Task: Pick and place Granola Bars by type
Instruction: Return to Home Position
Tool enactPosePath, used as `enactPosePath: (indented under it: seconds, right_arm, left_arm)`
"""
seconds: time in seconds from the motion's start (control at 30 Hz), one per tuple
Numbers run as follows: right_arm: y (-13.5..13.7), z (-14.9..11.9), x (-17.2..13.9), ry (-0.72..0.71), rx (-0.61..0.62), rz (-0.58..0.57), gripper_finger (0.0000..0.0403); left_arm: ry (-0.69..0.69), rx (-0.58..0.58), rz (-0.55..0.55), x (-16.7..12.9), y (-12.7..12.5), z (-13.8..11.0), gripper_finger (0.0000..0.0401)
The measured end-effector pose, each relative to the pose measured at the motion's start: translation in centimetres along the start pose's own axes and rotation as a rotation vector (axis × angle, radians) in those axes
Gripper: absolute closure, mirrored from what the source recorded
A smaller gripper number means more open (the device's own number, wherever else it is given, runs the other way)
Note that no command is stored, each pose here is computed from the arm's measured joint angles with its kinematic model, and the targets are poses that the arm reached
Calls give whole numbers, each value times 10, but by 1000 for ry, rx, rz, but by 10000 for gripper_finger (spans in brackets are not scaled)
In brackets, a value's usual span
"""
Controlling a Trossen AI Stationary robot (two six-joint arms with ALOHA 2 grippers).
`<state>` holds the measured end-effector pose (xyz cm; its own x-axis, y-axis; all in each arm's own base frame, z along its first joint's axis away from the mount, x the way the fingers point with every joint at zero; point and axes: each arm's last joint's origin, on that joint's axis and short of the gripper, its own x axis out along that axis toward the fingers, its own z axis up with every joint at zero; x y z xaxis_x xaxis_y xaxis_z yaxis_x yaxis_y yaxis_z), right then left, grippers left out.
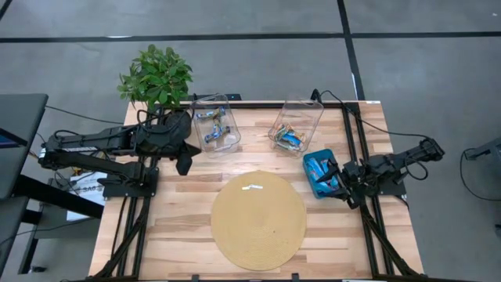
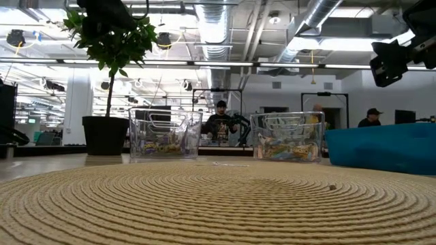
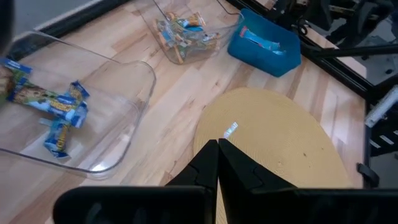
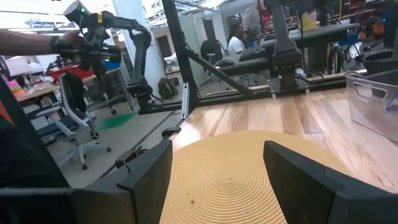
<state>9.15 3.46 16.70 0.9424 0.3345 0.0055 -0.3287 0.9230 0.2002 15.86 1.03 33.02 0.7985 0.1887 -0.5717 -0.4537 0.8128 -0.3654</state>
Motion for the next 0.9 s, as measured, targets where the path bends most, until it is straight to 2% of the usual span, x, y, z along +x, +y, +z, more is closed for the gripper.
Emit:
enactPosePath:
  seconds: [0.2,0.3,0.43,0.53,0.73,0.9]
  right_arm:
    - [0,0,0,0,0,0,159]
    - [0,0,0,0,0,0,159]
    - [0,0,0,0,1,0,159]
    - [0,0,0,0,1,0,159]
    - [0,0,0,0,1,0,159]
    - [0,0,0,1,1,0,159]
  left_arm:
    - [-11,2,35,0,1,0,401]
    - [39,-48,37,0,3,-4,401]
    - [83,49,28,-2,4,-15,401]
    - [42,106,-34,5,11,-34,401]
    - [-114,163,-286,22,37,-87,401]
    - [-152,180,-410,26,58,-123,401]
